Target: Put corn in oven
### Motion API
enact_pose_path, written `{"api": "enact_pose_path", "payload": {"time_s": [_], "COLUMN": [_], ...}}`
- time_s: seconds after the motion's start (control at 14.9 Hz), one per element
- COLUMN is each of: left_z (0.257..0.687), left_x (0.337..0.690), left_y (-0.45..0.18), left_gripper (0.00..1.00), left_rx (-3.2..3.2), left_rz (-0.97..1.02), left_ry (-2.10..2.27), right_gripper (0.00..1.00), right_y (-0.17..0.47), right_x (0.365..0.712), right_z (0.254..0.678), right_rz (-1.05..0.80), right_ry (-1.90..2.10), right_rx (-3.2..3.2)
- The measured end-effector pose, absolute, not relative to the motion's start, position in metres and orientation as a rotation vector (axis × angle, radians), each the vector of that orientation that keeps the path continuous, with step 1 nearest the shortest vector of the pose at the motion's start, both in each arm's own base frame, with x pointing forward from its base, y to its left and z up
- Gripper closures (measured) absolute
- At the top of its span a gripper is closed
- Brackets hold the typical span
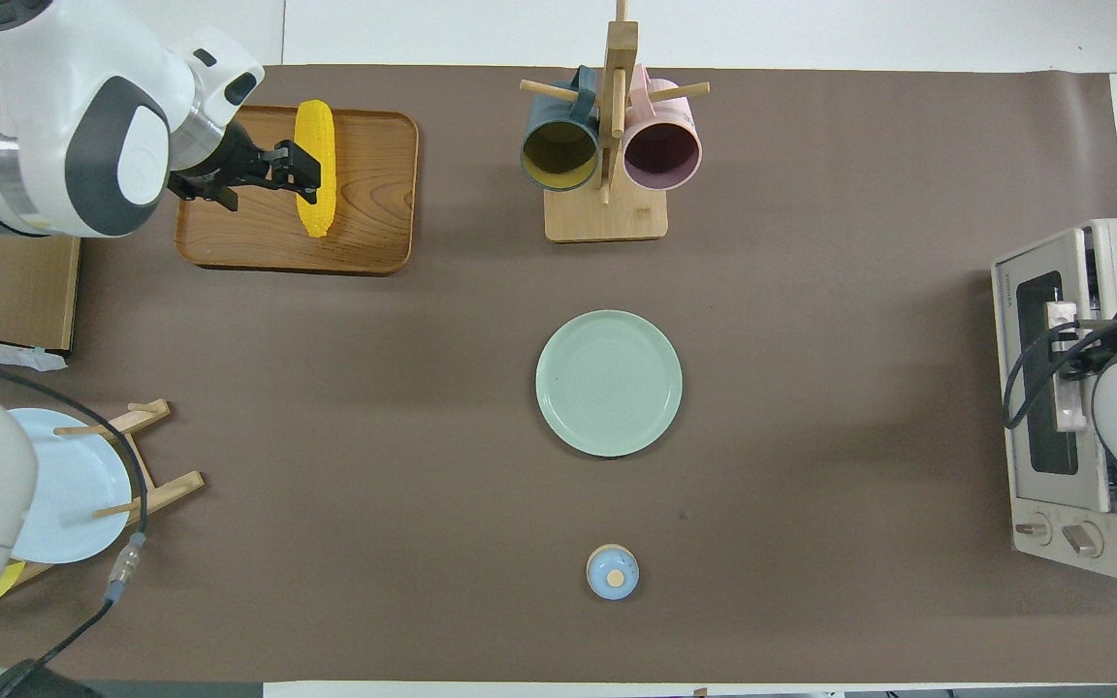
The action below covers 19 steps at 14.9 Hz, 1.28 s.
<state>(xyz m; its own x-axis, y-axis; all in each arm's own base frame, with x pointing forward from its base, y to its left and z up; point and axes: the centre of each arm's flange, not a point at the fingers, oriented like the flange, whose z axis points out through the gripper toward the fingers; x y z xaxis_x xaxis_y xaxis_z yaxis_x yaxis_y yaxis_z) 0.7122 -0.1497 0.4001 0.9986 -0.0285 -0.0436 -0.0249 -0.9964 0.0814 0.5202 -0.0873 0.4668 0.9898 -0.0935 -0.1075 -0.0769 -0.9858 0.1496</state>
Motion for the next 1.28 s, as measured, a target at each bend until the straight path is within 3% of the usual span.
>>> {"api": "enact_pose_path", "payload": {"time_s": [0.34,0.94,1.28], "left_z": [0.36,0.32,0.315], "left_x": [0.735,0.742,0.748], "left_y": [-0.156,-0.159,-0.158], "left_gripper": [0.0,0.0,0.0], "left_rx": [3.051,3.057,3.056], "left_rz": [-0.013,0.015,0.061], "left_ry": [-0.086,-0.147,-0.142], "right_gripper": [0.99,0.99,0.99], "right_y": [-0.036,0.013,0.015], "right_x": [0.521,0.52,0.52], "right_z": [0.431,0.323,0.308], "right_rz": [-0.148,-0.044,-0.044], "right_ry": [-0.042,0.042,0.017], "right_rx": [3.073,3.104,3.106]}}
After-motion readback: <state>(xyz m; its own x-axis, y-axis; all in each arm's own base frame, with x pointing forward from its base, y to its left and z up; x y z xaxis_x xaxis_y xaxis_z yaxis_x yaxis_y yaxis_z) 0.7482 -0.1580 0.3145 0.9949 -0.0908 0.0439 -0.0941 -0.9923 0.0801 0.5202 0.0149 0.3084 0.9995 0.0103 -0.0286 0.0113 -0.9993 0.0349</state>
